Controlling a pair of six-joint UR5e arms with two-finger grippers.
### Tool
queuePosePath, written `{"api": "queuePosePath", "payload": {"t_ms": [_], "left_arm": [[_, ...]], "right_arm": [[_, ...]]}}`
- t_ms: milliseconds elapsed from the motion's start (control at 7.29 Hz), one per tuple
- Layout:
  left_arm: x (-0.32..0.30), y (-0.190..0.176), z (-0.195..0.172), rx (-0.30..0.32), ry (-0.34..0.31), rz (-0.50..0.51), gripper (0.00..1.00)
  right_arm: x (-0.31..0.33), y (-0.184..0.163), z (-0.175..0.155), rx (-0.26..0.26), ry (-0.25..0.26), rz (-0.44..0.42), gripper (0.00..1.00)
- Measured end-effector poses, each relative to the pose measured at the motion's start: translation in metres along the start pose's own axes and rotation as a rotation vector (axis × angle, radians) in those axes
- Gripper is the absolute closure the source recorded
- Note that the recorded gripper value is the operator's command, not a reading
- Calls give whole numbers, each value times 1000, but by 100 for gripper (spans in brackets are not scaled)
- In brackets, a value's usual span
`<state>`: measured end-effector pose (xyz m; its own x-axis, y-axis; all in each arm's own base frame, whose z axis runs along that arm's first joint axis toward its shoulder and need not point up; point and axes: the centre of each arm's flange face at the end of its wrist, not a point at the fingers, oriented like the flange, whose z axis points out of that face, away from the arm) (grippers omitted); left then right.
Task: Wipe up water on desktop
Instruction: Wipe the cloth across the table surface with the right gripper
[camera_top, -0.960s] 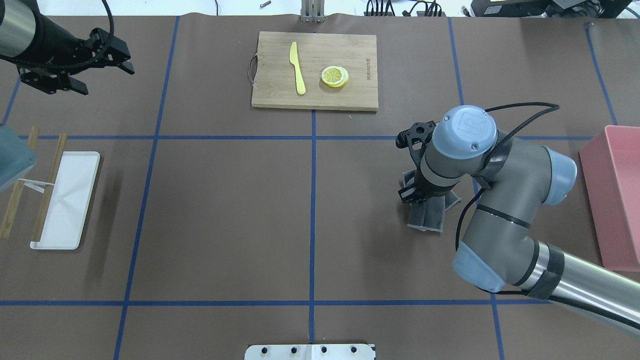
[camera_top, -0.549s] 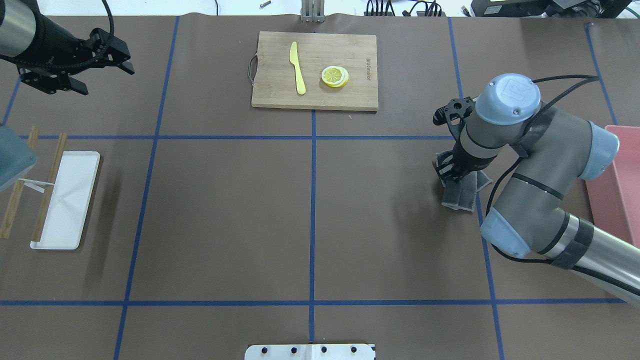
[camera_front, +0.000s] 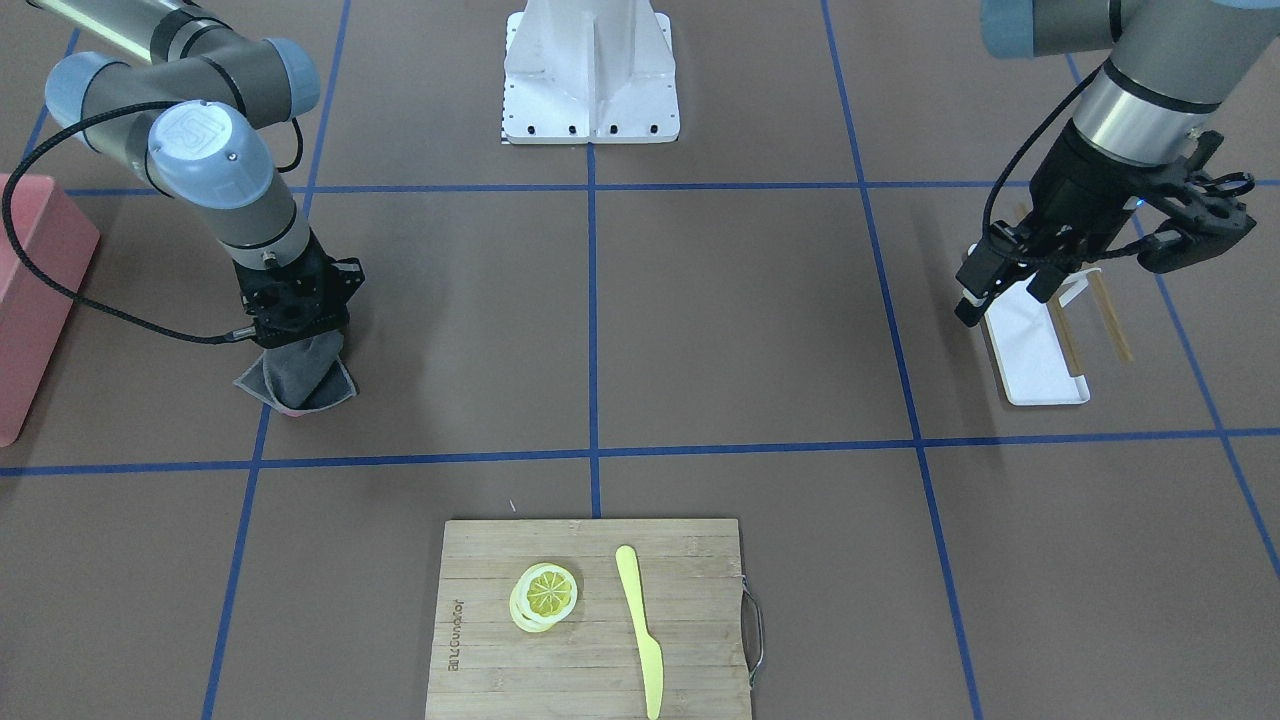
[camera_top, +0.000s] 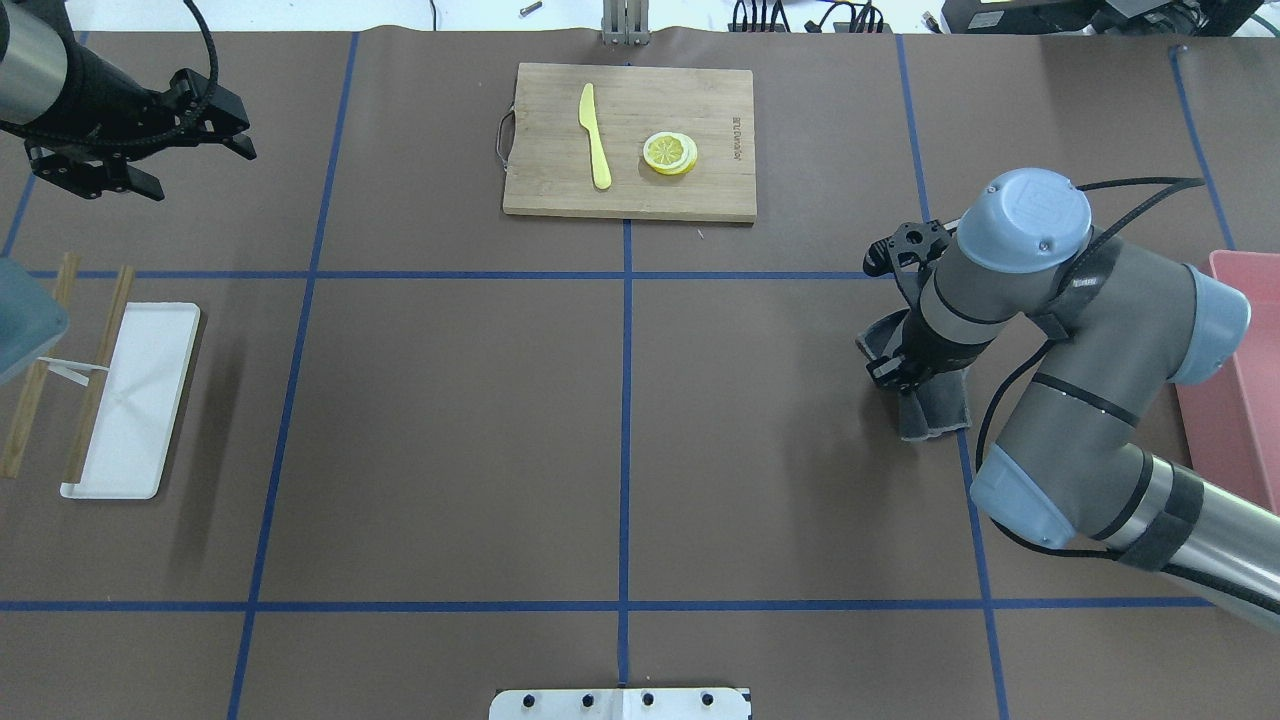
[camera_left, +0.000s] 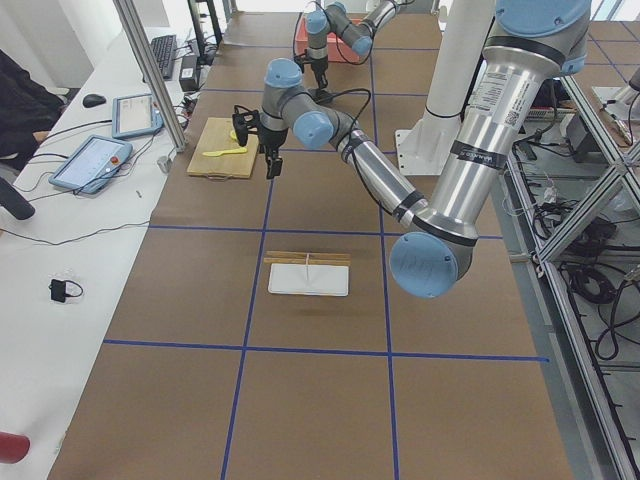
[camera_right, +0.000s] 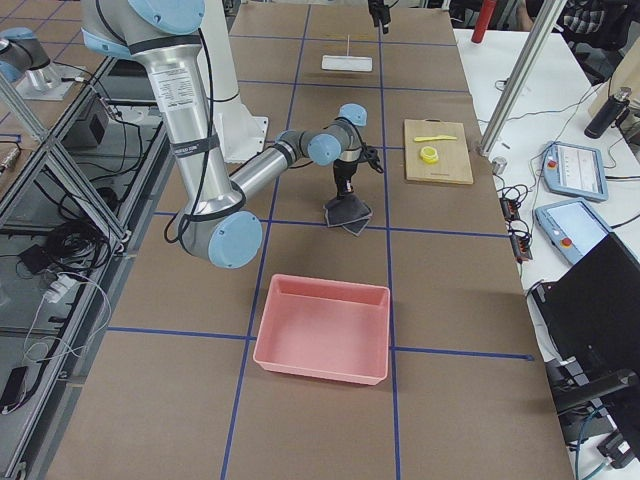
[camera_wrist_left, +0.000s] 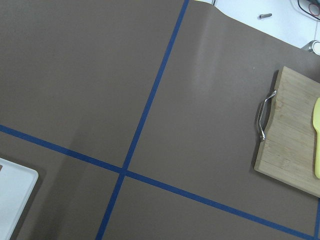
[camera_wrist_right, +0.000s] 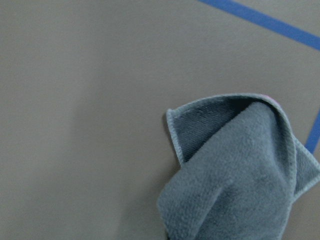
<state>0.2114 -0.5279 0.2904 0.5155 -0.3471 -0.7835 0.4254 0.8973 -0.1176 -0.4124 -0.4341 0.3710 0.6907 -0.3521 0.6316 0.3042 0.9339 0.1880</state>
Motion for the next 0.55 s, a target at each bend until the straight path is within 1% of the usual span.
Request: {"api": "queuePosePath", "payload": {"t_ms": [274,411,549], "left_arm": [[-23,-10,9,0,-36,-29,2],[-40,-18,9,5,-54,-4,2],[-68,-27,7,7,-79,81,2]], "right_arm": [[-54,27,2,-15,-47,-4,100],[-80,44,5,-29,-68,0,100],[-103,60,6,-38,-84,-1,100]]}}
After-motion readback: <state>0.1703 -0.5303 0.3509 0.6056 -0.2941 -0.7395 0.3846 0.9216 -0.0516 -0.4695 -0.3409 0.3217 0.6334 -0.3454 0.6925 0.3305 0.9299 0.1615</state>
